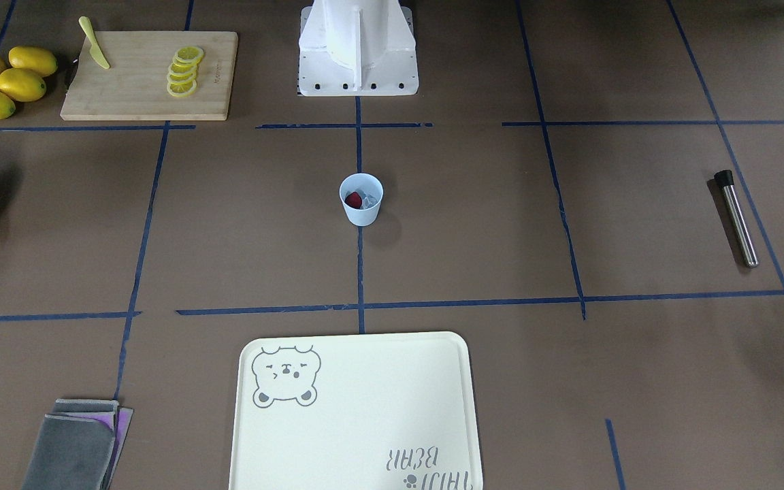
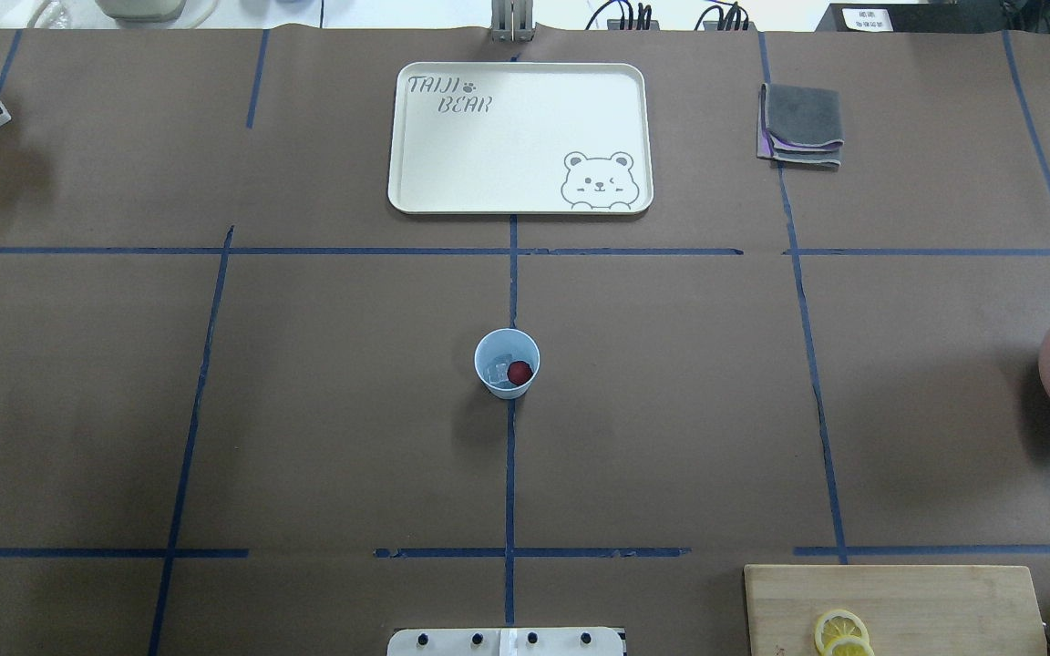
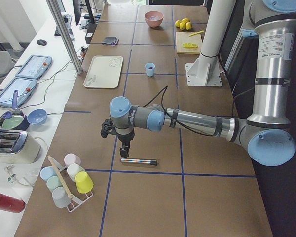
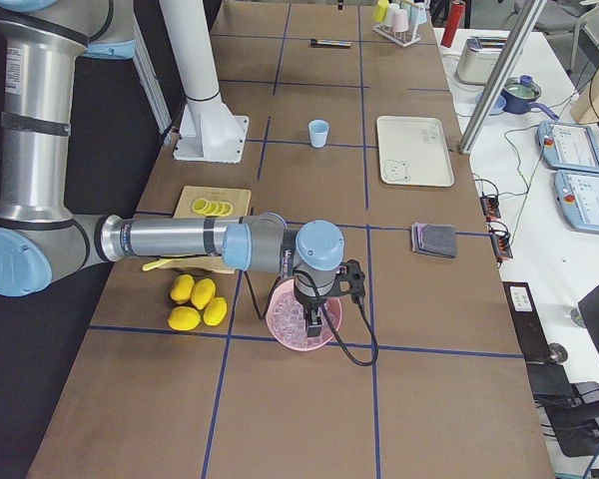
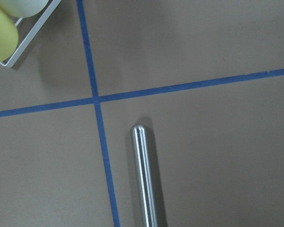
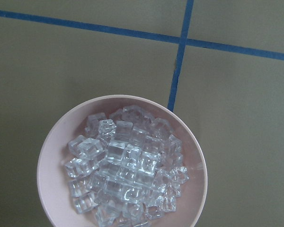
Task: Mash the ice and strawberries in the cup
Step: 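Grasp the metal pestle with the left gripper and lift it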
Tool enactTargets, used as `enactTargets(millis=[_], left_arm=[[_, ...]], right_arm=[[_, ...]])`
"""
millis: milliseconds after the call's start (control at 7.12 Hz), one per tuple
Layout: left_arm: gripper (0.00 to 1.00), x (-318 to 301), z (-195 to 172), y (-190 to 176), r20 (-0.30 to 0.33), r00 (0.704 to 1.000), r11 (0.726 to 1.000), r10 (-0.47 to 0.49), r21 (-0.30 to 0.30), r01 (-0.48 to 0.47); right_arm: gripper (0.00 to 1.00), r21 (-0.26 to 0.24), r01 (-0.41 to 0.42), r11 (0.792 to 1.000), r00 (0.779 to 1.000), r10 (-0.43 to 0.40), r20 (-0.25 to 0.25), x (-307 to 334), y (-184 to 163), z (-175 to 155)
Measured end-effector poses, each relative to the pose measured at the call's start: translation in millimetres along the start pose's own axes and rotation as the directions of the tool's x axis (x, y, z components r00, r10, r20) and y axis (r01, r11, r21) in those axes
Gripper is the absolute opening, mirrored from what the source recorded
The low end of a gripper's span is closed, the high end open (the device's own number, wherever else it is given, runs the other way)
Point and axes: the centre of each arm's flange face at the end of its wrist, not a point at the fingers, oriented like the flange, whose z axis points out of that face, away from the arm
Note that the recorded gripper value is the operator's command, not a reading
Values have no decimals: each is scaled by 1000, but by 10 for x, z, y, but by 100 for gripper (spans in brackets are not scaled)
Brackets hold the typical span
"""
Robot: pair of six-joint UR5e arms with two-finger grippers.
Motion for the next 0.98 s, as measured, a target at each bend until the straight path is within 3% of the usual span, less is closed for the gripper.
enactTargets(millis=[421,702,983], left_arm=[[100,-401,812,98,-47,998,993,-44,111,49],[100,-105,1279,154,-70,996,993,-59,96,65],[100,75,1512,185,-31,999,995,-40,86,42]], right_arm=[[100,0,0,1000,1000,0,-1,-2,0,-2],[100,2,2,1000,1000,-2,-1,-7,-6,-9],[100,2,2,1000,1000,-2,-1,-7,-4,-8]])
